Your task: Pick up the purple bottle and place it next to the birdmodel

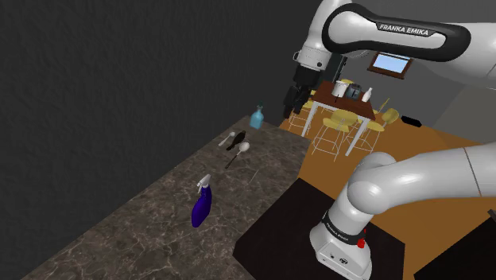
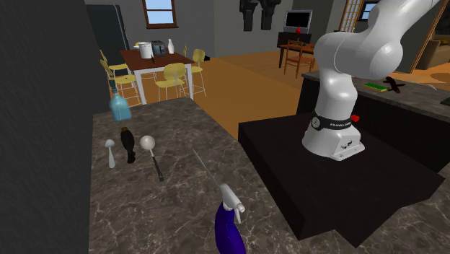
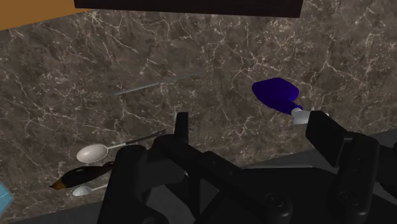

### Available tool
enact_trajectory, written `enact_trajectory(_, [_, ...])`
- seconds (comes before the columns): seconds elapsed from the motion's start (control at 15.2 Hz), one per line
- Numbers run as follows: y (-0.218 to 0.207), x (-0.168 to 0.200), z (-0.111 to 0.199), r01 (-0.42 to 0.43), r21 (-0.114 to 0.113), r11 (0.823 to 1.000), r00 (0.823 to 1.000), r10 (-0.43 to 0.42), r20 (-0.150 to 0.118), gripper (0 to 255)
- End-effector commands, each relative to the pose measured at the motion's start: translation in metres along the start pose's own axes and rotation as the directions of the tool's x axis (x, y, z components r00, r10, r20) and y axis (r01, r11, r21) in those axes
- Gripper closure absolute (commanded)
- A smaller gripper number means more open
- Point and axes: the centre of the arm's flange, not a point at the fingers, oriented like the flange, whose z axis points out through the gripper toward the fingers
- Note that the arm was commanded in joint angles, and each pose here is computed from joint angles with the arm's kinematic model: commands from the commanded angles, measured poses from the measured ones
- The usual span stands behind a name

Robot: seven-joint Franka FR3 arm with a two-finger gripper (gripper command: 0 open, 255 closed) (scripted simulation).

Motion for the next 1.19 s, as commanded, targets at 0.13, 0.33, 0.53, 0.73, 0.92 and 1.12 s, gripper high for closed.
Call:
enact_trajectory(0.13, [-0.022,-0.006,0.018,-0.049,-0.019,0.999,0.999,0.049,-0.016,0])
enact_trajectory(0.33, [-0.055,-0.012,0.046,-0.123,-0.046,0.991,0.992,0.121,-0.041,0])
enact_trajectory(0.53, [-0.087,-0.015,0.076,-0.197,-0.07,0.978,0.979,0.192,-0.069,0])
enact_trajectory(0.73, [-0.118,-0.015,0.106,-0.27,-0.093,0.958,0.96,0.261,-0.098,0])
enact_trajectory(0.92, [-0.148,-0.012,0.137,-0.342,-0.113,0.933,0.936,0.327,-0.128,0])
enact_trajectory(1.12, [-0.178,-0.006,0.169,-0.412,-0.131,0.902,0.906,0.391,-0.16,0])
